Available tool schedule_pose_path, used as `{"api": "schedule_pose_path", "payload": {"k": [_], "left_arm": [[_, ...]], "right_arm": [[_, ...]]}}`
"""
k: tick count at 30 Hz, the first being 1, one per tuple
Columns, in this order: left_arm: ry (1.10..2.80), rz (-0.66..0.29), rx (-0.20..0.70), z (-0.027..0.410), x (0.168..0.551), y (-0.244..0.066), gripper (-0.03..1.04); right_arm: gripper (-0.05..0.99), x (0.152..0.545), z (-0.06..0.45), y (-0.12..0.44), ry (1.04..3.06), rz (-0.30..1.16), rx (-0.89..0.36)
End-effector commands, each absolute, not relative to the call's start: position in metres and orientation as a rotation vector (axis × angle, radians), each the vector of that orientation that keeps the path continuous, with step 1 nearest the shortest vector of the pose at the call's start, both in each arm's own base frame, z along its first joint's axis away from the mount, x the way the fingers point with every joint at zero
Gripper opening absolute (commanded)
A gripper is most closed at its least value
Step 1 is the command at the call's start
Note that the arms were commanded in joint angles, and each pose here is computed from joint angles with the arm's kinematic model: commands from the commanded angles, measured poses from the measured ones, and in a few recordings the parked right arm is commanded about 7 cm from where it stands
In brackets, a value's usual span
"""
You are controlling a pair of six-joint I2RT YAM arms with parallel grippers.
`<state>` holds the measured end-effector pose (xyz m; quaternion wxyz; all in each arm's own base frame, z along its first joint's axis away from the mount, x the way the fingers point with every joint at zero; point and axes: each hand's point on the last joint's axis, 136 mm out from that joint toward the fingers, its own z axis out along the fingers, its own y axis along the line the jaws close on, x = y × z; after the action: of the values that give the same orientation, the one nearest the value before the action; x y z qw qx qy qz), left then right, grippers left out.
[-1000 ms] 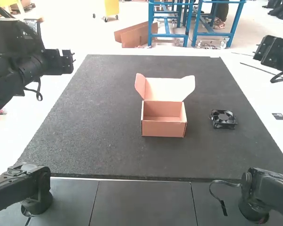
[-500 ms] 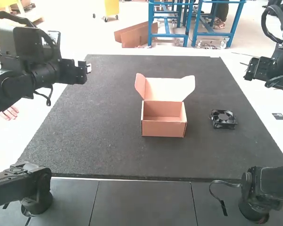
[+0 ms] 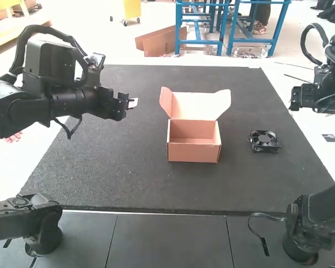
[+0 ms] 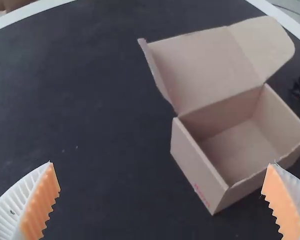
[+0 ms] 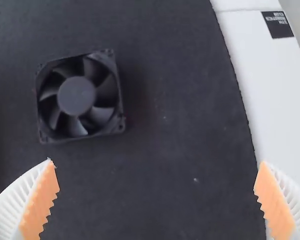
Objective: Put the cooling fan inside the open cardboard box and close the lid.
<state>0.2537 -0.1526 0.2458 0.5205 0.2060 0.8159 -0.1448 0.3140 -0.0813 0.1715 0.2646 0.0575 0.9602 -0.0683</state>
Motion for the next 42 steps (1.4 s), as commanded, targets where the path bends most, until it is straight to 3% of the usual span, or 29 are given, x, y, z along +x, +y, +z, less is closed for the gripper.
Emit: {"api": "schedule_pose_path", "payload": {"k": [1, 20, 42], "left_arm": [[1.945, -0.405, 0.528, 0.251, 0.246, -0.163, 0.96], [1.931, -0.427, 0.558, 0.254, 0.241, -0.171, 0.96], [1.944, -0.422, 0.559, 0.252, 0.241, -0.17, 0.96]], "right_arm": [[0.9, 0.315, 0.156, -0.086, 2.649, -0.218, 0.078], [0.9, 0.355, 0.084, -0.086, 2.76, -0.152, 0.114], [0.9, 0.397, 0.047, -0.094, 2.808, -0.14, 0.153]]}}
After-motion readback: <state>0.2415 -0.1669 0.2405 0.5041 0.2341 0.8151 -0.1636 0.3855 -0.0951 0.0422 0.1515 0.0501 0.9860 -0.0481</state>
